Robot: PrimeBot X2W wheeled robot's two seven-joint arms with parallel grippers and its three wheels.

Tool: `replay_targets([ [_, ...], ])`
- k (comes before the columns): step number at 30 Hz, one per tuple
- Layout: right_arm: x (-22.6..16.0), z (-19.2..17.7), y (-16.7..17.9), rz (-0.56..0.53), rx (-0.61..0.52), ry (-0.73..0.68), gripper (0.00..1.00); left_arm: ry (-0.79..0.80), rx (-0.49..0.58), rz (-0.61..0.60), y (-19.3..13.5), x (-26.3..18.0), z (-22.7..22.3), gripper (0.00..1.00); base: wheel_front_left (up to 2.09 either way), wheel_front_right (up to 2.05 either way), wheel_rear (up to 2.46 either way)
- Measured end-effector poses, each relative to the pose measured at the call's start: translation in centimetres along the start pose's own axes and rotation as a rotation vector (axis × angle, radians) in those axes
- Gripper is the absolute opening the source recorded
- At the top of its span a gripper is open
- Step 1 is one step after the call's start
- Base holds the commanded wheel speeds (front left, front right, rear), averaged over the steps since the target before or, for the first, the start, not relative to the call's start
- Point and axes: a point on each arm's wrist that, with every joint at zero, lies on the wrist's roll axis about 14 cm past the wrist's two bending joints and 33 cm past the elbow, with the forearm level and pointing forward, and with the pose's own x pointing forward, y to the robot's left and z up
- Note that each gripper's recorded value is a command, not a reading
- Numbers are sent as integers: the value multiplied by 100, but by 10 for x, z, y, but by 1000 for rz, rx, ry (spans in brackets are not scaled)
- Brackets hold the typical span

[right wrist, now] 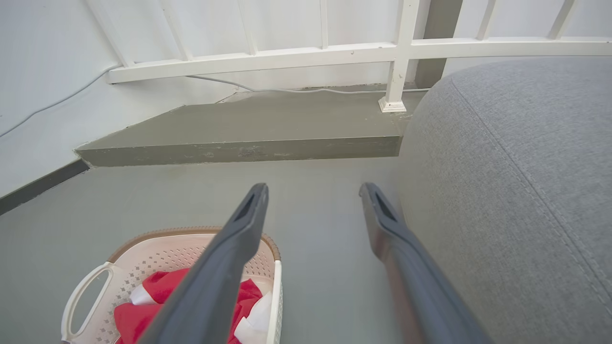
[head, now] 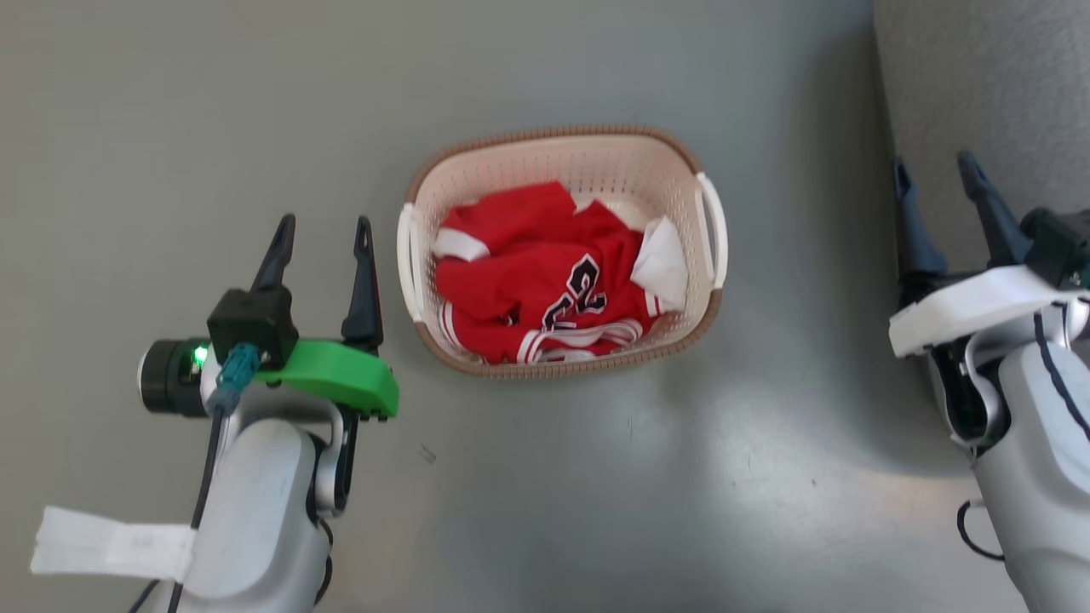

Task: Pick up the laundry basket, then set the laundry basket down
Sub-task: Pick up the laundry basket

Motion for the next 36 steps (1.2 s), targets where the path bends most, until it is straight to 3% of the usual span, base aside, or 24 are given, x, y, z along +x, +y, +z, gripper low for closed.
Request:
replay_targets([
  [24,90,-80,8,80,-3,160,100,233,-18,-58,6,91,-87,100,0,0,0],
  [36,94,-168,35,150,6,401,100,509,-70,-60,17,97,-175,100,0,0,0],
])
